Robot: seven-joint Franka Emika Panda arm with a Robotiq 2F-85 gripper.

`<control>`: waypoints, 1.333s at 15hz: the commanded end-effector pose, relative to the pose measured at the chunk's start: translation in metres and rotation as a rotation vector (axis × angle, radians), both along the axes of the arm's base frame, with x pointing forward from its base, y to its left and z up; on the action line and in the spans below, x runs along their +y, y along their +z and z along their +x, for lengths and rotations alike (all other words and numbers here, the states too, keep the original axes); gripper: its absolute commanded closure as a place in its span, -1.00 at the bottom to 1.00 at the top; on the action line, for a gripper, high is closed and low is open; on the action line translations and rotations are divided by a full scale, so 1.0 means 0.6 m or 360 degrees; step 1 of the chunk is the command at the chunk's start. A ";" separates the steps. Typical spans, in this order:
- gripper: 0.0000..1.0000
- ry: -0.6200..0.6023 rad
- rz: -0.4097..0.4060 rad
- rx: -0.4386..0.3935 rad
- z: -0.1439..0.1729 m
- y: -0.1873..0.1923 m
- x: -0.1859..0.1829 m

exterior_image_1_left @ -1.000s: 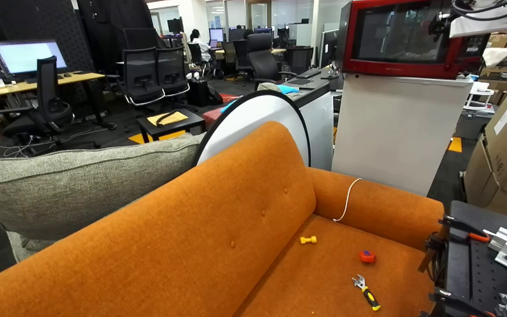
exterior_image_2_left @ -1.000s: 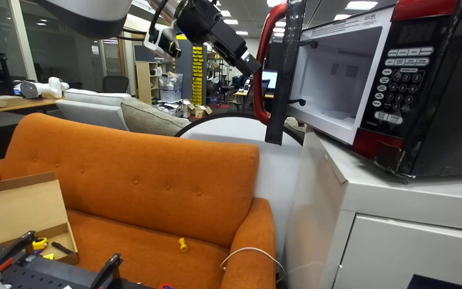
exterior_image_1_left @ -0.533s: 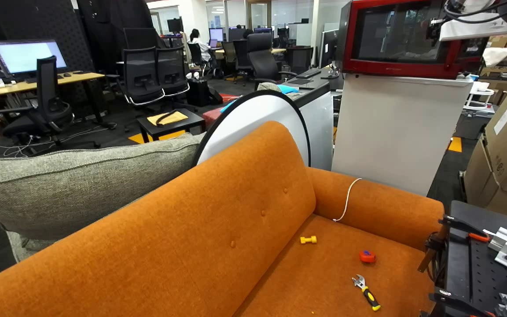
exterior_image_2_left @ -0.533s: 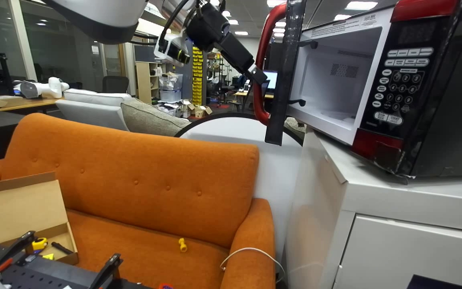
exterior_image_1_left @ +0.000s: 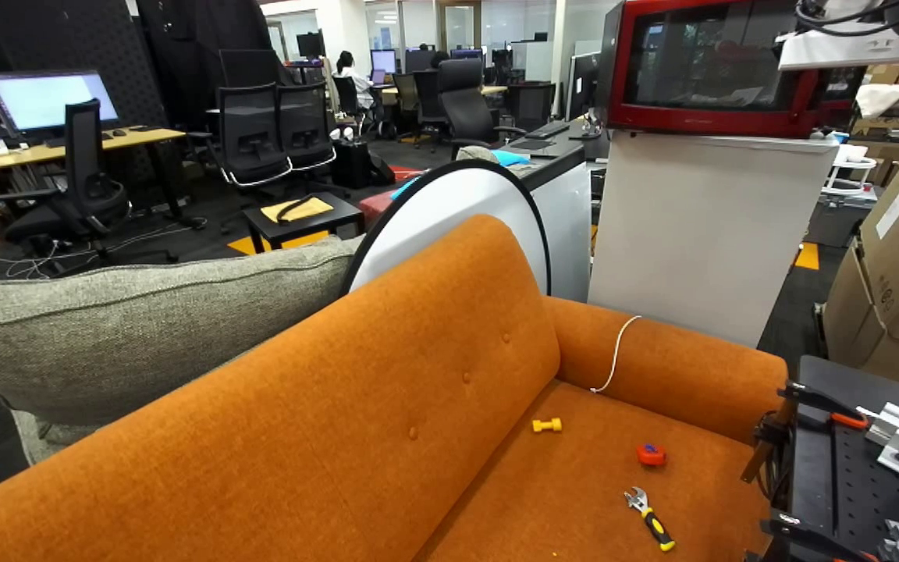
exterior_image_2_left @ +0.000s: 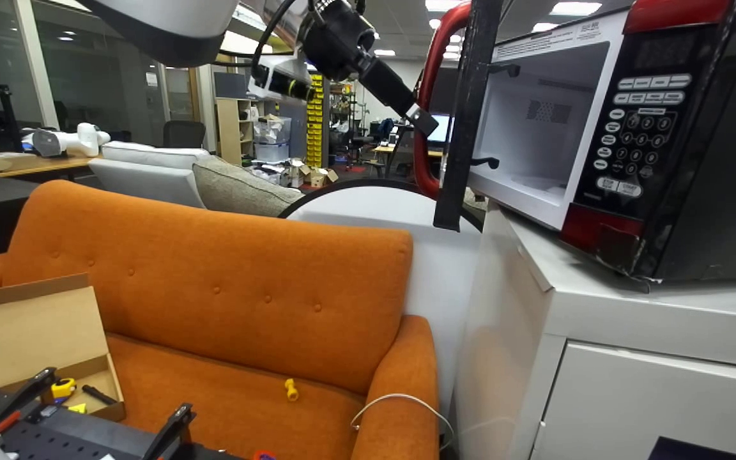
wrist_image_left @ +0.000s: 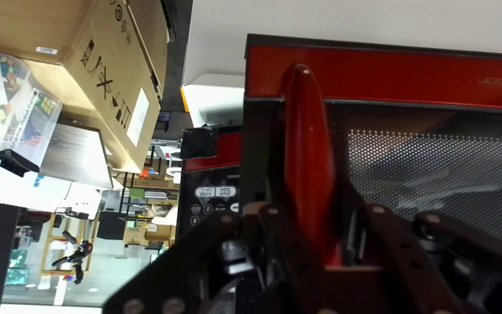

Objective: Close the microwave

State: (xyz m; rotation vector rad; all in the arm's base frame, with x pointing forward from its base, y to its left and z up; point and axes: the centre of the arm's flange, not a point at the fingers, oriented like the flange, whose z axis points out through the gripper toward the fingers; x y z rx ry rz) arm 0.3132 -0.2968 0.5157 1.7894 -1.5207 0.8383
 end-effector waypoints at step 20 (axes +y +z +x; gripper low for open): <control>0.85 -0.0723 -0.0363 -0.0230 0.096 0.040 -0.208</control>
